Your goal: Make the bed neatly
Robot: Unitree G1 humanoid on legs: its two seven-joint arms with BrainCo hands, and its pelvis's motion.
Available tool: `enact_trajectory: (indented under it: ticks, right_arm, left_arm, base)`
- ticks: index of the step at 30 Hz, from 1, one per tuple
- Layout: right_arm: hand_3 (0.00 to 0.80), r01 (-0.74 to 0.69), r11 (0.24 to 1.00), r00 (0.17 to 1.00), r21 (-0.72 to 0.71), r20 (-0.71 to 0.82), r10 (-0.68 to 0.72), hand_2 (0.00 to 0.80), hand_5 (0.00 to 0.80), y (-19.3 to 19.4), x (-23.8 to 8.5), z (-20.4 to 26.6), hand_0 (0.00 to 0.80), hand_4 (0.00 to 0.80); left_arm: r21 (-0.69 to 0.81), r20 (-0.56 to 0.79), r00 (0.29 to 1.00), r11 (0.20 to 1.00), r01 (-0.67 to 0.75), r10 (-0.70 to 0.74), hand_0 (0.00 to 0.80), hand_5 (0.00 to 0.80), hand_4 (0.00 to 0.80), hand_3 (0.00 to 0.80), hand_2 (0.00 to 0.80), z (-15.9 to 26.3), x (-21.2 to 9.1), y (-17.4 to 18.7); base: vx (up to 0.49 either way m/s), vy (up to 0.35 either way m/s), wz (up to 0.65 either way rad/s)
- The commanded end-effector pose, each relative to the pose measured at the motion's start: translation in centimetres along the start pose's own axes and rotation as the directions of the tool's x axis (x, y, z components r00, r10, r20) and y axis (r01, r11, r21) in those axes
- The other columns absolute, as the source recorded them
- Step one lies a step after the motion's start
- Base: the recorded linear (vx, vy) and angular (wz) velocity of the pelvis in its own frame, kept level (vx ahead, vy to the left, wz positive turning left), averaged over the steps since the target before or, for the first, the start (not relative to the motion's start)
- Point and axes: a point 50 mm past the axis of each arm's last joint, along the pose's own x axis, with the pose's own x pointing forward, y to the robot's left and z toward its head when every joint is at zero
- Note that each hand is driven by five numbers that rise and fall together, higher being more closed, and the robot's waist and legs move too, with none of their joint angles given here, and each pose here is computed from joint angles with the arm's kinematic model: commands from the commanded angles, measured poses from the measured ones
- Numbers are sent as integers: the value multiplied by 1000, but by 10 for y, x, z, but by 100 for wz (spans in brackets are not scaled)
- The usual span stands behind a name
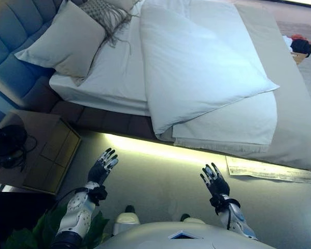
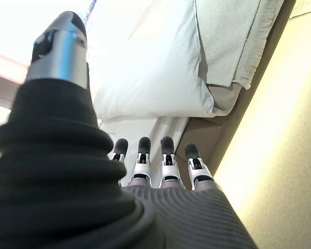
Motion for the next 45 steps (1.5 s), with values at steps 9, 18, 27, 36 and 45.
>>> enact_trajectory:
  ticks: [9,18,27,36,45]
  right_arm:
    - [0,-76,997,993,0,95,75,0,0,21,11,23,0,0]
    - [0,1,993,977,121,212,-27,0,0,21,13,32,0,0]
    - [0,-24,993,978,112,208,0,0,0,22,25,40,0,0]
    - [0,0,993,991,117,136,-16,0,0,5,8,19,0,0]
    - [0,-32,998,997,57,74,28,0,0,-3,2,22,0,0]
  left_arm:
    - [-43,114,993,999,4,1,0,0,0,0,0,20,6,-2]
    - [19,96,995,999,34,-36,0,0,0,0,0,28,17,-2]
    - [23,122,992,1000,18,-21,0,0,0,0,0,38,24,-2]
    - [39,62,998,999,-9,6,0,0,0,0,0,20,3,13]
    - [-18,61,998,1000,0,1,0,0,0,0,0,12,-9,14]
  base:
    - [9,112,5]
    - [26,261,6]
    - [201,-111,6]
    - [395,-222,21]
    - [348,-346,8]
